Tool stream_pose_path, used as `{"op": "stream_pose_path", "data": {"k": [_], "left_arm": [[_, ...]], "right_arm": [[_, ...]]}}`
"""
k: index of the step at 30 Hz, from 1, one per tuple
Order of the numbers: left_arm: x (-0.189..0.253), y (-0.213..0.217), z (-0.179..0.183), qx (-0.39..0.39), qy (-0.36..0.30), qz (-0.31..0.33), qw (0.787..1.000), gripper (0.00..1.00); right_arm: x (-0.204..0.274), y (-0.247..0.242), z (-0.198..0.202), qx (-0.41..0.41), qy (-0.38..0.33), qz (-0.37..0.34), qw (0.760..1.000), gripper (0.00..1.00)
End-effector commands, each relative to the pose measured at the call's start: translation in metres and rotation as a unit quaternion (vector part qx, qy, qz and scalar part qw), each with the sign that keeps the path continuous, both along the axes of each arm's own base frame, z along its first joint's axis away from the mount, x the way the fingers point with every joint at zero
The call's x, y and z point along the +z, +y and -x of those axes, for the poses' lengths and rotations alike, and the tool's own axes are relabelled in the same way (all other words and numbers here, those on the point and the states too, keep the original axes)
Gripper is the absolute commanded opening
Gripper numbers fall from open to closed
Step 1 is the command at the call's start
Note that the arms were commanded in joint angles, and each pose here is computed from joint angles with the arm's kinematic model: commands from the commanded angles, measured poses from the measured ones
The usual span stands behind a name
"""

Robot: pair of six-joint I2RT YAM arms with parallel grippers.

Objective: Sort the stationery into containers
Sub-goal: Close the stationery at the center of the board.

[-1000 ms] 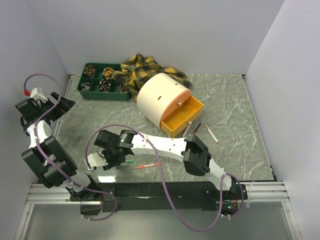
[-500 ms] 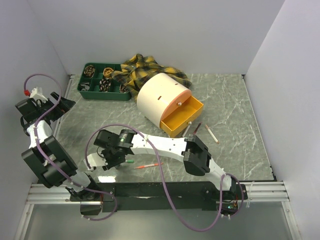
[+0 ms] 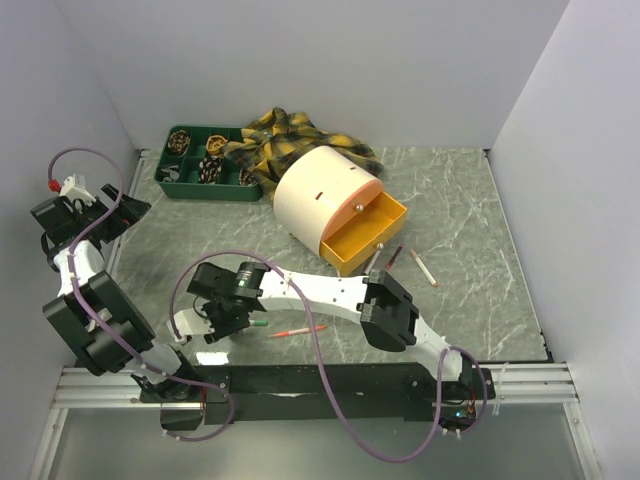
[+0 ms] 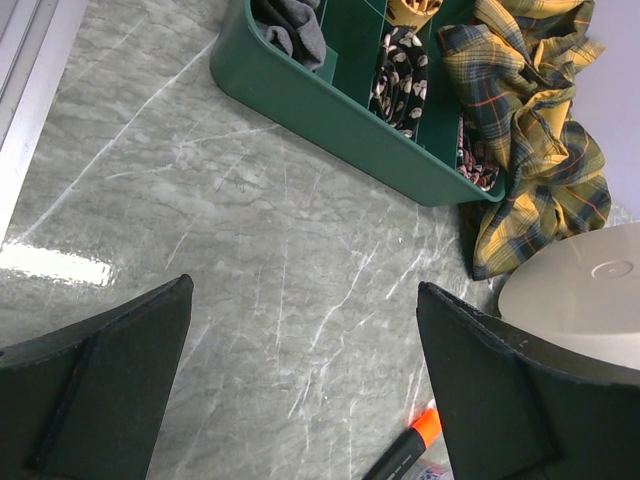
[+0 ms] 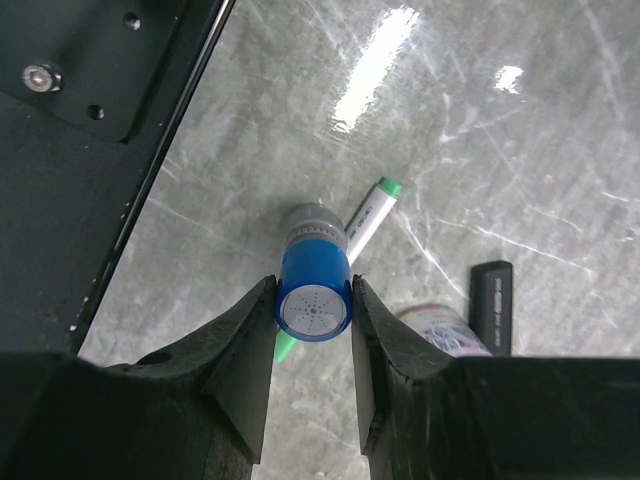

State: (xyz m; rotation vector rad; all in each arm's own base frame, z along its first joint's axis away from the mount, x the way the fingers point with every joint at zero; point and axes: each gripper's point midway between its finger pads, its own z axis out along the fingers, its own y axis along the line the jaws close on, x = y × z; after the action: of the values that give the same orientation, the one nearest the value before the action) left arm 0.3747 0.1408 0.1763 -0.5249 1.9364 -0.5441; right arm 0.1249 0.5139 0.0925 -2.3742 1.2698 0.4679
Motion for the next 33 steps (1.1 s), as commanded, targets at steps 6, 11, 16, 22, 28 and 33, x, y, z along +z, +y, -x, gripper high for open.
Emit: {"op": "stream_pose_path", "data": {"k": [6, 11, 16, 22, 28, 33], "left_arm": [[0.012, 0.008, -0.007, -0.001, -0.021, -0.026, 0.999, 0.99], [0.010, 0.009, -0.009, -0.001, -0.020, -0.023, 1.000, 1.00], [0.009, 0.010, -0.010, 0.001, -0.021, -0.020, 1.000, 0.99], [0.008, 0.008, -0.008, 0.004, -0.021, -0.011, 1.000, 0.99], [0.010, 0.007, -0.010, 0.006, -0.030, -0.009, 1.000, 1.00], [0.011, 0.004, -0.009, 0.005, -0.030, -0.013, 0.999, 1.00]], "right_arm": [[-0.019, 0.003, 0.004, 0.001, 0.013, 0.006, 1.000, 0.04], [-0.019, -0.005, 0.002, -0.001, 0.009, 0.014, 1.000, 0.04], [-0.018, -0.020, 0.001, -0.011, 0.011, 0.026, 1.000, 0.04], [-0.020, -0.041, -0.003, -0.019, 0.006, 0.037, 0.999, 0.04], [-0.021, -0.045, -0.007, -0.027, 0.003, 0.044, 0.999, 0.04], [-0.041, -0.042, -0.010, -0.028, 0.006, 0.090, 0.996, 0.04]]}}
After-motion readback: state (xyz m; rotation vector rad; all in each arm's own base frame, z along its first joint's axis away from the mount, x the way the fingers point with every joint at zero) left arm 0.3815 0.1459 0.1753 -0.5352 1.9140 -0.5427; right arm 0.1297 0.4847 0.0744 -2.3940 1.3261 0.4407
